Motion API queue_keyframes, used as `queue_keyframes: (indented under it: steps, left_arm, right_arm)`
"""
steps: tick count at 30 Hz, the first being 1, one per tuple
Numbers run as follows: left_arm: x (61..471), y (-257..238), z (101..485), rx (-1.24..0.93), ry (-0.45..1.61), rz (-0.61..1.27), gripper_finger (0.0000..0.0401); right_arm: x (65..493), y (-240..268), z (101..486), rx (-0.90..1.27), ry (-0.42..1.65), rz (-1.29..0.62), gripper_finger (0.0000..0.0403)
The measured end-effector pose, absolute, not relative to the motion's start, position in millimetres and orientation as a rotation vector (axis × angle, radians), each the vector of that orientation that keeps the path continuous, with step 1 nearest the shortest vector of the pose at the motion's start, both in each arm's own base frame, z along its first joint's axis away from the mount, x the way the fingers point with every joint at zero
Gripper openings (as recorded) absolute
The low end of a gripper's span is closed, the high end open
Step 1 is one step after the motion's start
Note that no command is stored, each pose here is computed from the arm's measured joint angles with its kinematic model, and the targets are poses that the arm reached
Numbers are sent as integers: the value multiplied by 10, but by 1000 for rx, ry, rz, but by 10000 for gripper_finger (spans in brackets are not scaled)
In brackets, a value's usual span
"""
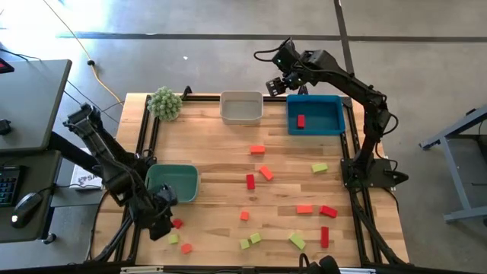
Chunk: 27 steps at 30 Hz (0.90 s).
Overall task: Sort & place blocks by color
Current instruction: Put the orange block into the green bin
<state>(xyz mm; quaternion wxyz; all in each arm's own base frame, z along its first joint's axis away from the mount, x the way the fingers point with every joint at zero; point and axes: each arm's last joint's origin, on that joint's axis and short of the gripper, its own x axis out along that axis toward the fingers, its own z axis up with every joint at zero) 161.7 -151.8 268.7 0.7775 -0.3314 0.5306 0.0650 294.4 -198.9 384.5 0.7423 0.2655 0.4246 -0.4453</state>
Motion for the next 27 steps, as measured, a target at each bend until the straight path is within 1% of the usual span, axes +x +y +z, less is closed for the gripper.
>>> queue_keyframes:
  steps: [8,17,27]
  left_arm:
    - [1775,-1878,2498,-674,1232,227,211]
    - [1934,-2223,2425,-619,1239,261,211]
    - [2038,-2491,2188,-433,1230,259,211]
  right_arm:
    - [2944,-1989,3844,578,933,-974,232]
    - [2946,-1976,3841,565,947,-964,232]
    - [2958,-1960,3841,562,947,-959,232]
